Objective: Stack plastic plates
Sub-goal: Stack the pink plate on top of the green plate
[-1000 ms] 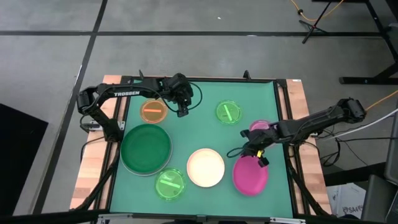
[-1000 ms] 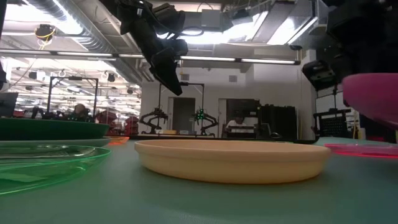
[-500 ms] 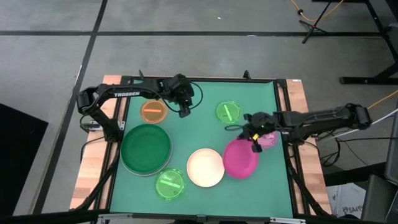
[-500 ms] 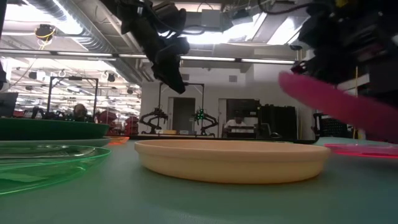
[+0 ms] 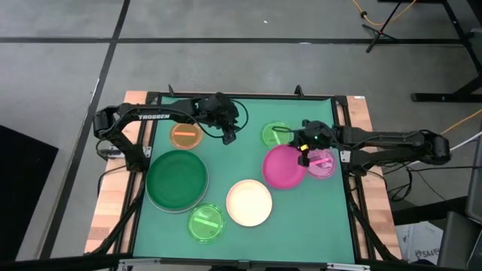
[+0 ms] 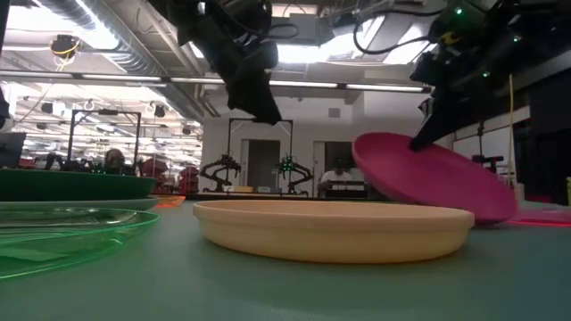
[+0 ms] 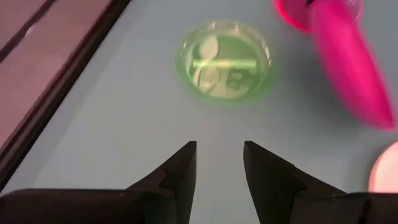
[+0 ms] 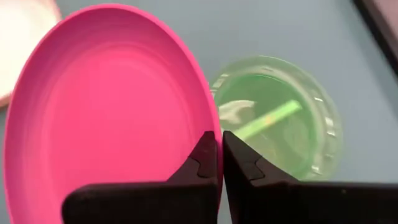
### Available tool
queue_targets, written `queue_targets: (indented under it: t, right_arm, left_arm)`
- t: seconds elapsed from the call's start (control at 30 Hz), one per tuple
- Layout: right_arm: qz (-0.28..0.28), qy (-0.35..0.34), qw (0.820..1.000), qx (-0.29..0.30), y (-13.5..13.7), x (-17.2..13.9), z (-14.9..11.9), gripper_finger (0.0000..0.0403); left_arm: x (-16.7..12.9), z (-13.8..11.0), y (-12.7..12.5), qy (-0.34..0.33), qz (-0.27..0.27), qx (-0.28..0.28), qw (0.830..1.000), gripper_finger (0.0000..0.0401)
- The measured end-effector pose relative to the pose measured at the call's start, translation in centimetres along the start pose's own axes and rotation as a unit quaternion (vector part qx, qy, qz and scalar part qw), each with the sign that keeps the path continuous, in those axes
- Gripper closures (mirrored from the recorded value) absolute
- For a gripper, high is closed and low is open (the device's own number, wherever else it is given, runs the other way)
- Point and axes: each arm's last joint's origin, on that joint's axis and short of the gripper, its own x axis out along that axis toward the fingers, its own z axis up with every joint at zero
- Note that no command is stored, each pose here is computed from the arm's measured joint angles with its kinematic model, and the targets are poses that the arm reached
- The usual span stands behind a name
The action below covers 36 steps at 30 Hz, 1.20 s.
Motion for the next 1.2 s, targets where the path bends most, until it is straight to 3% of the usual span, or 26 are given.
queue_targets:
  t: [0.27,0.57,0.9,1.2]
  right_arm:
    - [-0.081,0.006,0.996,0.022,-1.5,0.0,-0.1,0.0403]
    - [-0.164,-0.064,0.984,0.033,-2.7,-0.3,1.3,0.0403]
    - [-0.221,-0.133,0.965,0.046,-3.2,-0.8,2.7,0.0403]
    - [-0.235,-0.186,0.953,0.052,-3.4,-1.1,3.7,0.0403]
  left_arm:
    - [-0.1,1.6,-0.9,-0.085,-0.013,-0.015,0.996,0.0274]
    - [-0.7,3.4,-2.4,-0.182,-0.024,-0.006,0.983,0.0274]
    - [-0.9,3.6,-3.7,-0.211,0.058,-0.013,0.976,0.0274]
    - [-1.0,3.7,-3.7,-0.213,0.062,-0.014,0.975,0.0274]
